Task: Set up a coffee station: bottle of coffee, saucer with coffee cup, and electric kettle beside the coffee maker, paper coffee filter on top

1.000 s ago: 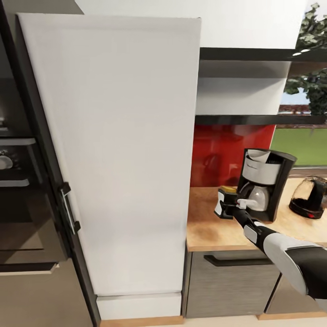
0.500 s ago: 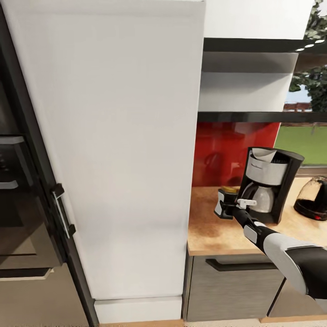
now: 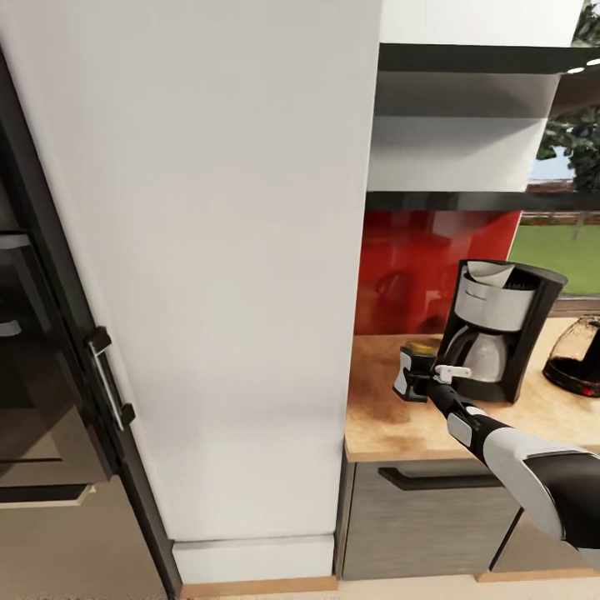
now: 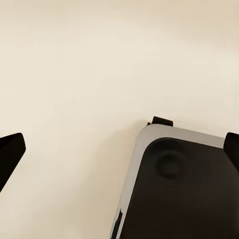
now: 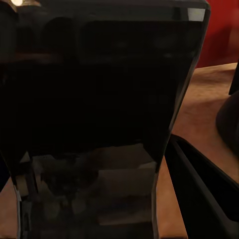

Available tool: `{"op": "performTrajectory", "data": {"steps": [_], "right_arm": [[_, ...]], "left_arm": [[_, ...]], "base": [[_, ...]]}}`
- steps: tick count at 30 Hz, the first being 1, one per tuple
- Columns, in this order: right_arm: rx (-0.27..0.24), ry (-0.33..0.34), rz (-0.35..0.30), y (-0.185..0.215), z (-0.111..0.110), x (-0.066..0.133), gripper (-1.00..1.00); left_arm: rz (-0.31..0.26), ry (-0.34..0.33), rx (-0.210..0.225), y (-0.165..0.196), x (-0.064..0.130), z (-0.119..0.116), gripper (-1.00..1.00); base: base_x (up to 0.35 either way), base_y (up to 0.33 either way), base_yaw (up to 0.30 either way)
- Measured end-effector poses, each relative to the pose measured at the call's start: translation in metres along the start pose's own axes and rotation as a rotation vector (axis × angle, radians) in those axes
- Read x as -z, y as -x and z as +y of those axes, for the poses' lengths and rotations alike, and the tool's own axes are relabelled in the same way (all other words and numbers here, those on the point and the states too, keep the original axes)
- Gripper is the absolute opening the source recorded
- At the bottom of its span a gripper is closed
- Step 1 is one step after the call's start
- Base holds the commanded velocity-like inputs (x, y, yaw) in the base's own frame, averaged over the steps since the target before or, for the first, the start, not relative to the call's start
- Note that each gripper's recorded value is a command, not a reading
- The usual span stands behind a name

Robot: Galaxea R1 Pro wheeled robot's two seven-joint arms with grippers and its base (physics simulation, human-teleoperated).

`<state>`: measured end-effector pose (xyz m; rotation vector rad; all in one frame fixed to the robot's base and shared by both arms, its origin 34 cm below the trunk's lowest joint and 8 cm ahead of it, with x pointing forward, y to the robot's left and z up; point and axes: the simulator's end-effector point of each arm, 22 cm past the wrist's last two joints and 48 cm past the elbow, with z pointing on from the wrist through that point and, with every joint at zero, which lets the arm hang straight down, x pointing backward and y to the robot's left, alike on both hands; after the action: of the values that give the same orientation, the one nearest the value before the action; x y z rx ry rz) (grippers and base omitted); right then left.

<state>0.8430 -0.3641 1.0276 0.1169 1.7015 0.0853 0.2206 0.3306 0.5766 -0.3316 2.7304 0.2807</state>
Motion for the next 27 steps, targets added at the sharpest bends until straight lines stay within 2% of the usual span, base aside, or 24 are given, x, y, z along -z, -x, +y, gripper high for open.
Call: {"op": "performTrajectory", "data": {"steps": [7, 12, 19, 27], "right_arm": [[0.001, -0.001, 0.002, -0.013, -0.002, -0.004, -1.0], [0.015, -0.003, -0.048, -0.01, -0.003, -0.006, -1.0], [0.018, -0.003, -0.052, -0.017, -0.004, -0.008, -1.0], [0.017, -0.003, -0.053, -0.017, -0.004, -0.008, -1.0]], "left_arm": [[0.008, 0.001, -0.002, -0.005, -0.008, -0.001, 1.0], [0.011, 0.002, -0.003, -0.008, -0.013, -0.002, 1.0], [0.012, 0.002, -0.003, -0.01, -0.022, -0.004, 1.0], [0.012, 0.002, -0.003, -0.01, -0.022, -0.003, 1.0]], "base": [[0.0, 0.0, -0.094], [0.0, 0.0, -0.066], [0.0, 0.0, -0.004], [0.047, 0.0, 0.0]]}}
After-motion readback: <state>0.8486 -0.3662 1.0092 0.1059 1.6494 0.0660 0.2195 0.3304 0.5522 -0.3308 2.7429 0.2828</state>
